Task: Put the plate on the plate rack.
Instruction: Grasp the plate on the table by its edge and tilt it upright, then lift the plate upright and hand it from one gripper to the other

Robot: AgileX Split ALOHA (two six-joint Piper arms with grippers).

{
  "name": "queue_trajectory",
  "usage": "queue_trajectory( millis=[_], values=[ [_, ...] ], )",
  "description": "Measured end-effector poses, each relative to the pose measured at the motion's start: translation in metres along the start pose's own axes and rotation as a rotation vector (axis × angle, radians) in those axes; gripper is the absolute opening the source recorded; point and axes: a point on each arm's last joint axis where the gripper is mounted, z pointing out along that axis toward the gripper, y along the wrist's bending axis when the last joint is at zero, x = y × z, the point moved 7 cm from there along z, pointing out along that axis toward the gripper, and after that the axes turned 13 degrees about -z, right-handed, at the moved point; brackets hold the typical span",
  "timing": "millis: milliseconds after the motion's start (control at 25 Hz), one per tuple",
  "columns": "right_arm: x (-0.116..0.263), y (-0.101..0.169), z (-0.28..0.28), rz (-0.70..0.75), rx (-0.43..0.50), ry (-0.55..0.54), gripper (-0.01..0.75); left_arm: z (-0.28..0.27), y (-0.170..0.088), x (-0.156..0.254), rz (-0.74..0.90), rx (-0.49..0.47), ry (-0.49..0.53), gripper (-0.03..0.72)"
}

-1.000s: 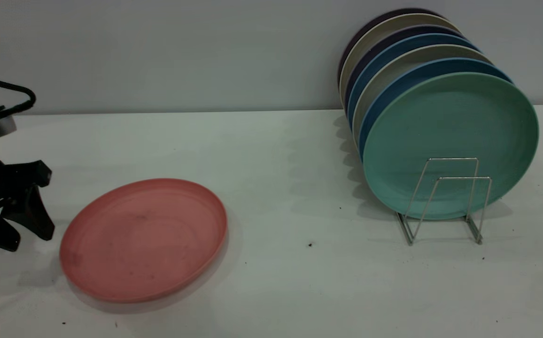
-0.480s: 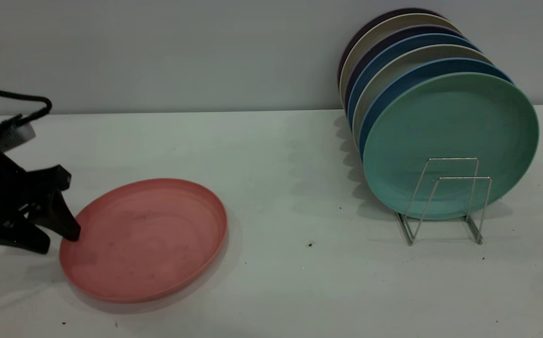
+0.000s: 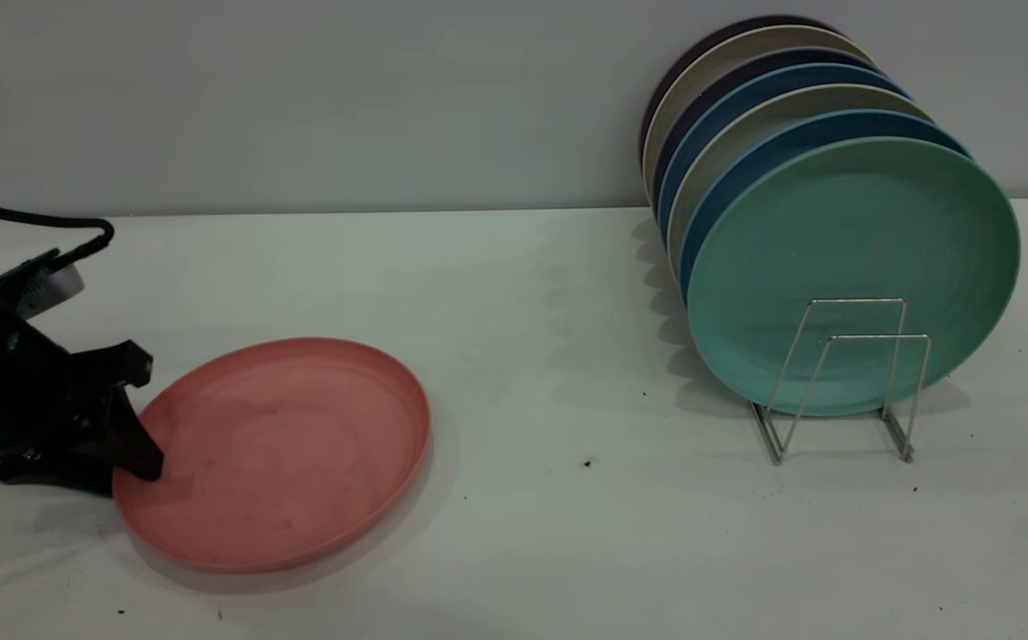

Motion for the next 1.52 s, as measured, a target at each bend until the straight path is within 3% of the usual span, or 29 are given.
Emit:
queue_trajectory(
  millis=[280,560,880,1280,1520],
  values=[
    [0.000,0.000,0.000,0.000,0.000,0.000,0.446,0.011,-0.006,0.000,-0.008,0.069,-0.013,0.028],
    [0.000,0.000,0.000,0.000,0.000,0.000,0.446,-0.002,-0.015,-0.012,0.030,0.086,-0.073,0.014],
    [-0.009,0.007,0.004,0.074,-0.061,-0.045,0.446,-0.052,-0.050,-0.036,0.283,0.147,-0.216,0.014],
    [-0.026,0.007,0.050,0.163,-0.231,-0.112,0.446,-0.064,-0.088,-0.018,0.526,0.381,-0.190,0.014],
    [-0.027,0.002,0.080,0.200,-0.286,-0.129,0.446,-0.069,-0.106,-0.018,0.515,0.470,-0.226,0.014]
  ],
)
